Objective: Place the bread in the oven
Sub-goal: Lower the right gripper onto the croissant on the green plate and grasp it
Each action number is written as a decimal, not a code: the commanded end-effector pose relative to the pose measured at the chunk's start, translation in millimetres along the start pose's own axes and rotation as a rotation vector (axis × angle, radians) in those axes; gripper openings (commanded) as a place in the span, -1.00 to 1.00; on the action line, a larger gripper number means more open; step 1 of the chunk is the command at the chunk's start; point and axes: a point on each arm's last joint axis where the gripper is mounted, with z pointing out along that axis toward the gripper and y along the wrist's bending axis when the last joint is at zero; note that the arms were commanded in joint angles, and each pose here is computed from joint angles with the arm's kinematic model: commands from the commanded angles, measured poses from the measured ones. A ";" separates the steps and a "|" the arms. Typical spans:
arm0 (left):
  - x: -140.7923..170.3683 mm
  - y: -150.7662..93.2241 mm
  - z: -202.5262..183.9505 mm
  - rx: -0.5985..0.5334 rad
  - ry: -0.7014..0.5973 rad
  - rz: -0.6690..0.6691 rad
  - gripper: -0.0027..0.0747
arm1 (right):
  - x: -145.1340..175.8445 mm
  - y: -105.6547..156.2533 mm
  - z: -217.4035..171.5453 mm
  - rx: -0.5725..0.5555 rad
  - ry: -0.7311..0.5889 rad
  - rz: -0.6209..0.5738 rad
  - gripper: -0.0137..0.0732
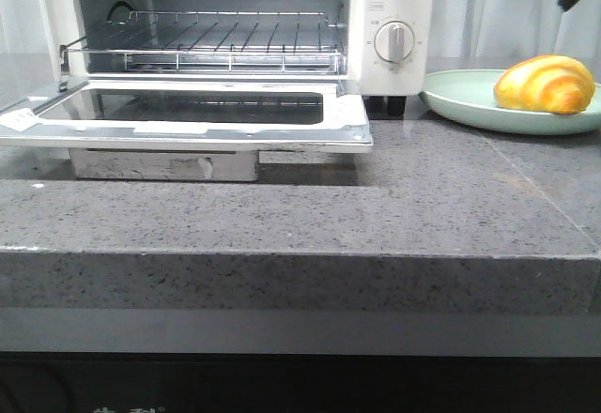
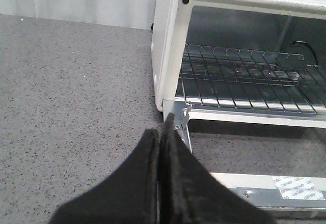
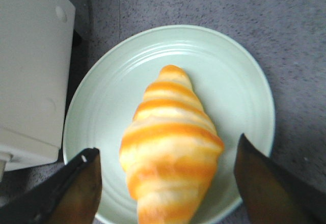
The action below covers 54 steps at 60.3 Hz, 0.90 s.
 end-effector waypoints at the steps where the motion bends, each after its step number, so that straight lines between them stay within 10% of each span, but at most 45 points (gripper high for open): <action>1: -15.9 -1.3 -2.8 0.010 -0.104 -0.011 -0.98 | -23.0 6.1 -0.4 -0.020 -0.082 0.010 0.65; 26: -15.9 -1.3 -2.8 0.010 -0.104 -0.011 -0.98 | -14.3 -0.4 34.1 0.005 0.047 0.021 0.62; 41: -15.9 -1.3 -2.8 0.010 -0.104 -0.011 -0.98 | -17.2 1.0 32.9 0.001 0.040 0.018 -0.15; 54: -15.9 -1.3 -2.8 0.010 -0.104 -0.011 -0.98 | -24.3 5.9 19.5 -0.014 0.002 0.004 -0.31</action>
